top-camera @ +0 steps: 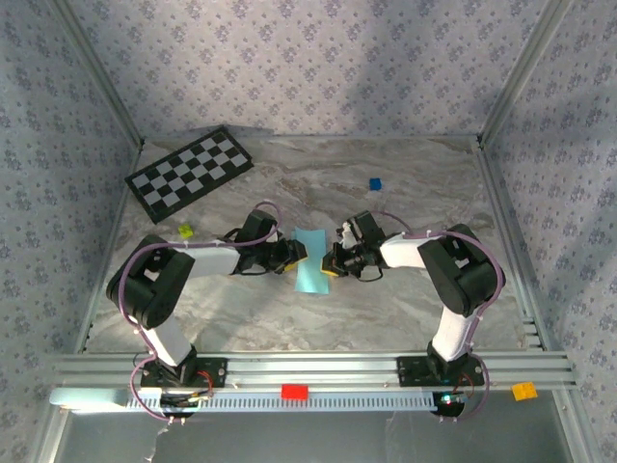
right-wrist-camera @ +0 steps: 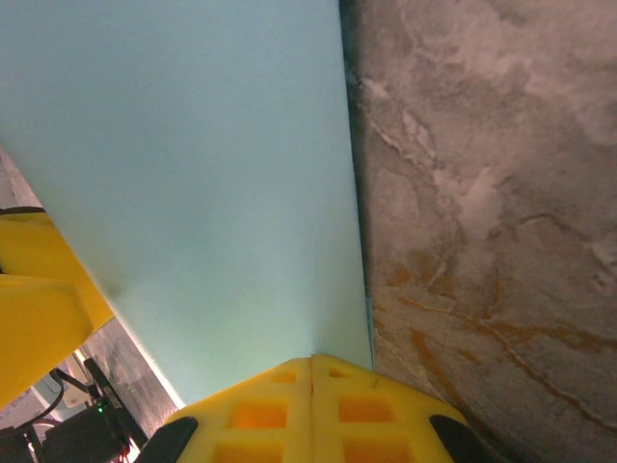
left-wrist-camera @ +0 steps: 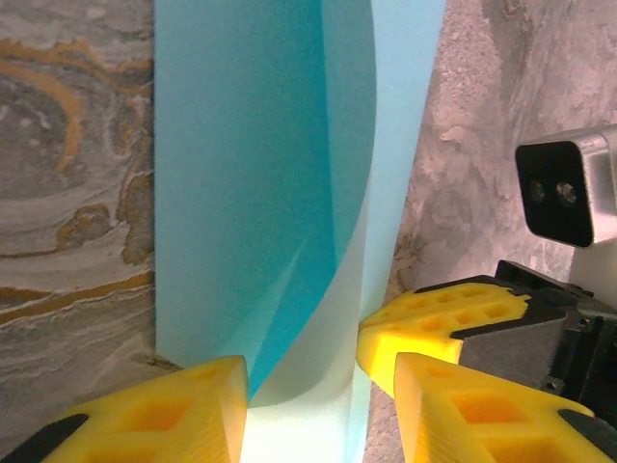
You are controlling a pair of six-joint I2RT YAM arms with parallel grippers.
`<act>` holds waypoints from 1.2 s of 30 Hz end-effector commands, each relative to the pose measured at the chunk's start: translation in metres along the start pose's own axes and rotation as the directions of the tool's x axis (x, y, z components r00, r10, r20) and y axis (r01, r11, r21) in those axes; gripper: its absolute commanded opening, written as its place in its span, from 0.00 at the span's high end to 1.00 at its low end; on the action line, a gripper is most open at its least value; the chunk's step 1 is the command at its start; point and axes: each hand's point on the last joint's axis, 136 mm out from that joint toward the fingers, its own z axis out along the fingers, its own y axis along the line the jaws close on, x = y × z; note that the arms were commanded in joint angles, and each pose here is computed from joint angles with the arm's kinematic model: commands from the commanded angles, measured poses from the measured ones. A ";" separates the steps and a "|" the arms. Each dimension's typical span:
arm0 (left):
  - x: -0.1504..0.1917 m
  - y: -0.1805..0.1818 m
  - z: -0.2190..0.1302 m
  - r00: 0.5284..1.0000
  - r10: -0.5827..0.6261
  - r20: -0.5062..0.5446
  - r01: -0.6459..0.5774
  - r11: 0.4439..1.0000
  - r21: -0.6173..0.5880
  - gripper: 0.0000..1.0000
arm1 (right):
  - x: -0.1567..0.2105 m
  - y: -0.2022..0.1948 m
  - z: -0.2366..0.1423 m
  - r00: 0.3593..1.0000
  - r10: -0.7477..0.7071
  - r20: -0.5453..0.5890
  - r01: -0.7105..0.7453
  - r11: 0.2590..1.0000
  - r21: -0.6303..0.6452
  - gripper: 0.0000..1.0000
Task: Fold a paper plane with a square sheet of paper (pick it up from the middle)
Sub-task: Third fold the triangle at the center of the table.
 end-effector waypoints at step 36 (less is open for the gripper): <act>0.008 0.008 -0.016 0.998 -0.068 -0.007 0.068 0.998 -0.017 0.96 | -0.004 -0.002 -0.024 0.995 -0.030 0.097 0.023 0.997 0.067 0.77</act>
